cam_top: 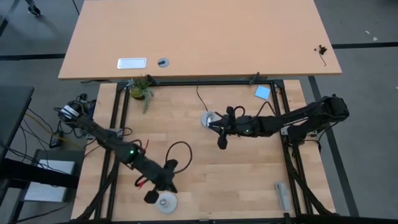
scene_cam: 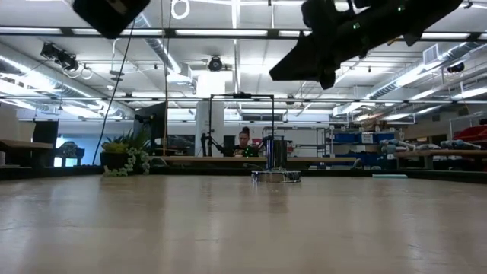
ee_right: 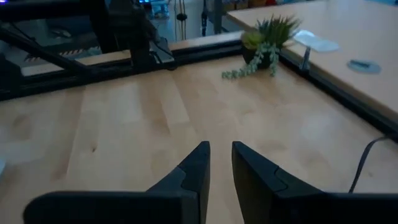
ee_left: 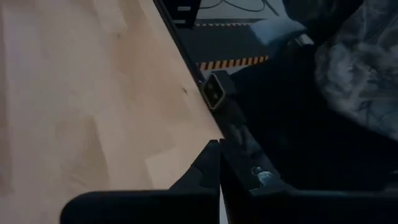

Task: Screw lightbulb
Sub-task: Insert the white lightbulb into the desk lamp

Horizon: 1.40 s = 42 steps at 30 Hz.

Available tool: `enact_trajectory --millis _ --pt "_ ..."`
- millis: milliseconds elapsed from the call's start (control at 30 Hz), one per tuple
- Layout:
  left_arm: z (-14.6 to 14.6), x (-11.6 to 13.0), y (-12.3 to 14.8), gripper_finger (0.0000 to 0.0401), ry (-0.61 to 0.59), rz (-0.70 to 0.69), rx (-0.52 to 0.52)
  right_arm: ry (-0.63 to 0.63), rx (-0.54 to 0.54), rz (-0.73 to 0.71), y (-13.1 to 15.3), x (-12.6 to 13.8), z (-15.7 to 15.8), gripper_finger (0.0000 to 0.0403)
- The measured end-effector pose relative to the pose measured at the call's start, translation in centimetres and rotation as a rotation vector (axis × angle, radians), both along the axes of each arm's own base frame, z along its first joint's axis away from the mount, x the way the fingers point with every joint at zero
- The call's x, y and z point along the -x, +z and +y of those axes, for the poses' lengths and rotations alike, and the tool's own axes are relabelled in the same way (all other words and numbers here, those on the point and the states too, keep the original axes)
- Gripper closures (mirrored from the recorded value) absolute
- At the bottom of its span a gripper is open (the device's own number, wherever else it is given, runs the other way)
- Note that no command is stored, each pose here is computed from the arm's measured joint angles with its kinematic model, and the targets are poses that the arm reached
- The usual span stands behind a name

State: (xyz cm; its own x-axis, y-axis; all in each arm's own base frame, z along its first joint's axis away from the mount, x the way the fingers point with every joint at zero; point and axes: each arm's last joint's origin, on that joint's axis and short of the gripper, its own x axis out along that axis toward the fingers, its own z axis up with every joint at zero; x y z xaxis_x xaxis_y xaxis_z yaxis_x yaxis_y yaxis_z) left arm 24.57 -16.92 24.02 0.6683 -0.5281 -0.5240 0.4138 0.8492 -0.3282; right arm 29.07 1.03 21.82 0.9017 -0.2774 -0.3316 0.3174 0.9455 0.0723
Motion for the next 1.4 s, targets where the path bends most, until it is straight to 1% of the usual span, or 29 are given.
enact_trajectory --millis 167,267,400,500,633,700,800,1000,1133,1233,1400 --pt "-1.4 0.8 0.6 0.0397 0.008 0.074 0.073 -0.008 -0.009 0.045 -1.4 -0.5 0.0 0.0327" --pt "-2.2 1.1 1.7 0.0395 -0.002 0.085 0.095 -0.005 -0.009 0.049 -1.7 -0.7 0.1 0.0327" --pt "-3.2 1.3 3.5 0.0375 -0.006 0.063 0.127 0.002 -0.01 0.019 -1.4 -0.8 0.3 0.0327" --pt "-3.6 1.6 4.5 0.0357 0.006 0.071 0.1 0.003 -0.011 0.0 -1.1 -0.8 0.3 0.0327" --pt "-3.9 2.6 5.2 0.0341 0.075 0.127 -0.002 0.005 -0.006 -0.004 -1.0 -0.8 0.3 0.0327" --pt "-4.1 3.1 5.5 0.0339 0.114 0.155 -0.033 0.005 -0.006 -0.009 -1.0 -0.8 0.3 0.0327" --pt "-4.5 3.8 6.0 0.0338 0.162 0.191 -0.027 0.005 -0.005 -0.009 -1.0 -0.8 0.3 0.0327" --pt "-5.4 4.9 5.8 0.0338 0.241 0.31 0.086 0.005 -0.004 -0.011 -0.9 -0.8 0.3 0.0327" --pt "-6.1 4.9 4.9 0.0328 0.277 0.385 0.118 0.005 -0.005 -0.02 -0.9 -0.8 0.3 0.0327" --pt "-6.5 4.6 4.2 0.0307 0.296 0.421 0.125 0.005 -0.005 -0.023 -0.8 -0.8 0.3 0.0327" --pt "-7.0 4.2 2.9 0.0258 0.319 0.46 0.09 0.007 -0.007 -0.024 -0.8 -0.8 0.3 0.0327"
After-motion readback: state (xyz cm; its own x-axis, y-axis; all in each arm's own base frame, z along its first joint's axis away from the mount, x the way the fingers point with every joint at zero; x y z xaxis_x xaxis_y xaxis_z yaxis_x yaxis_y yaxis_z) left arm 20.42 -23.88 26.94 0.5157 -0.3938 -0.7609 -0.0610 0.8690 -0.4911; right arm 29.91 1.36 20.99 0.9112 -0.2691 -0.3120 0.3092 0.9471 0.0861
